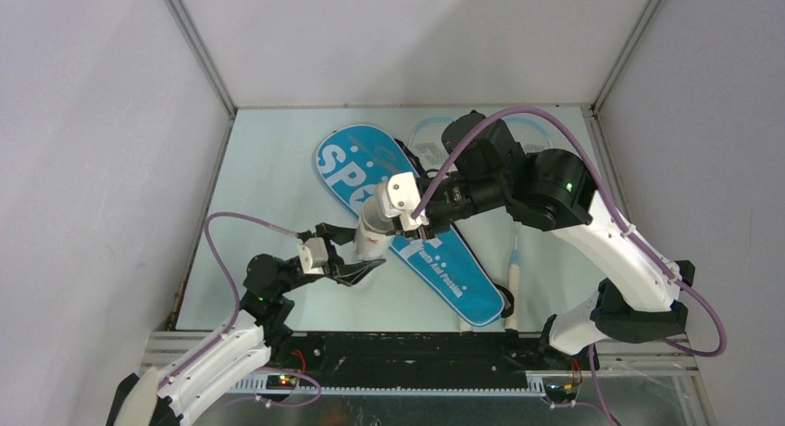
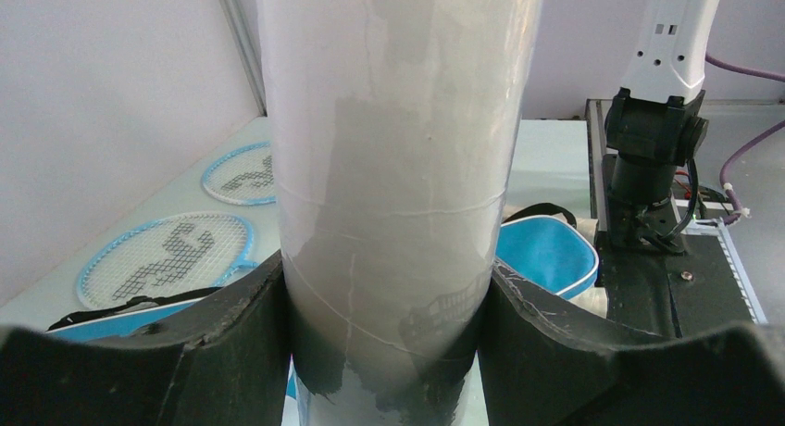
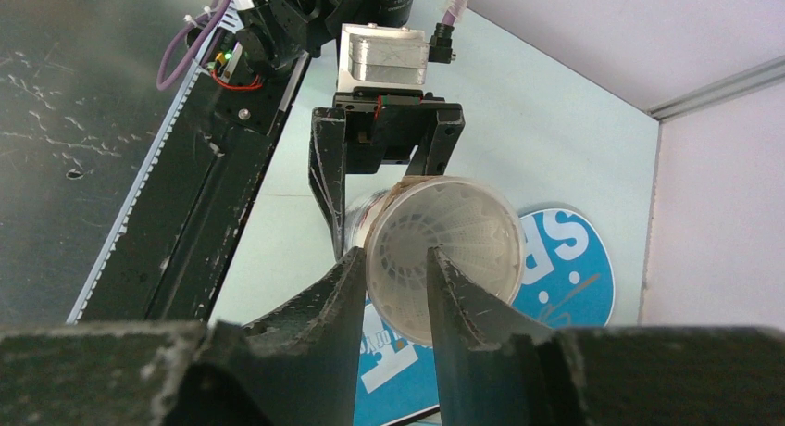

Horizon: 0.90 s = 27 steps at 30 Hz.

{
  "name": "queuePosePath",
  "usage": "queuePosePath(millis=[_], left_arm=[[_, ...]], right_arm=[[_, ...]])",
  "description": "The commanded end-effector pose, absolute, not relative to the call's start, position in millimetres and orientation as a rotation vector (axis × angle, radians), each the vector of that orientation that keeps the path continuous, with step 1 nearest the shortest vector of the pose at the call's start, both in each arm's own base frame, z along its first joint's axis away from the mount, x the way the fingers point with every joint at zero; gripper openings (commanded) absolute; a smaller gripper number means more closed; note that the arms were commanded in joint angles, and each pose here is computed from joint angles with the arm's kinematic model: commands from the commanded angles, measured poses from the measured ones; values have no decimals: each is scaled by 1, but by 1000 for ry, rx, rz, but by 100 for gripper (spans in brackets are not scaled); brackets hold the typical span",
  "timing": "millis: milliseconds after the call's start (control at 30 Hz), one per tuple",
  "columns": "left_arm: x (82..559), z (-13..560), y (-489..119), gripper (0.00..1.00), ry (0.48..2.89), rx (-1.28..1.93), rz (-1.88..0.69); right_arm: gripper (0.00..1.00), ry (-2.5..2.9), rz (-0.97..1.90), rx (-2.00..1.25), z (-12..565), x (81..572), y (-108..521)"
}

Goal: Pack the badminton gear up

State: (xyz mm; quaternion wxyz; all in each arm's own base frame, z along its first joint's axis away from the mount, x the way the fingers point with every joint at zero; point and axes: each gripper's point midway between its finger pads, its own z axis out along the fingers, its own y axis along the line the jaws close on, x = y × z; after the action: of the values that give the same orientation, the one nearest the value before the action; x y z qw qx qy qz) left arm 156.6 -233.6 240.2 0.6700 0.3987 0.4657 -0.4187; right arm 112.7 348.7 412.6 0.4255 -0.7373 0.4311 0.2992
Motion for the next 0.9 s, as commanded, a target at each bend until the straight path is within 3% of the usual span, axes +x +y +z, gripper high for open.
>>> queuePosePath(millis=[0,867], left_arm=[[152,282,-229,34,894,870,-900],[153,280,-229,34,912,883,-891]], right_arm=[[43,1104,743,-1855,411,110,344],[62,1020,729,-1846,416,106,351]])
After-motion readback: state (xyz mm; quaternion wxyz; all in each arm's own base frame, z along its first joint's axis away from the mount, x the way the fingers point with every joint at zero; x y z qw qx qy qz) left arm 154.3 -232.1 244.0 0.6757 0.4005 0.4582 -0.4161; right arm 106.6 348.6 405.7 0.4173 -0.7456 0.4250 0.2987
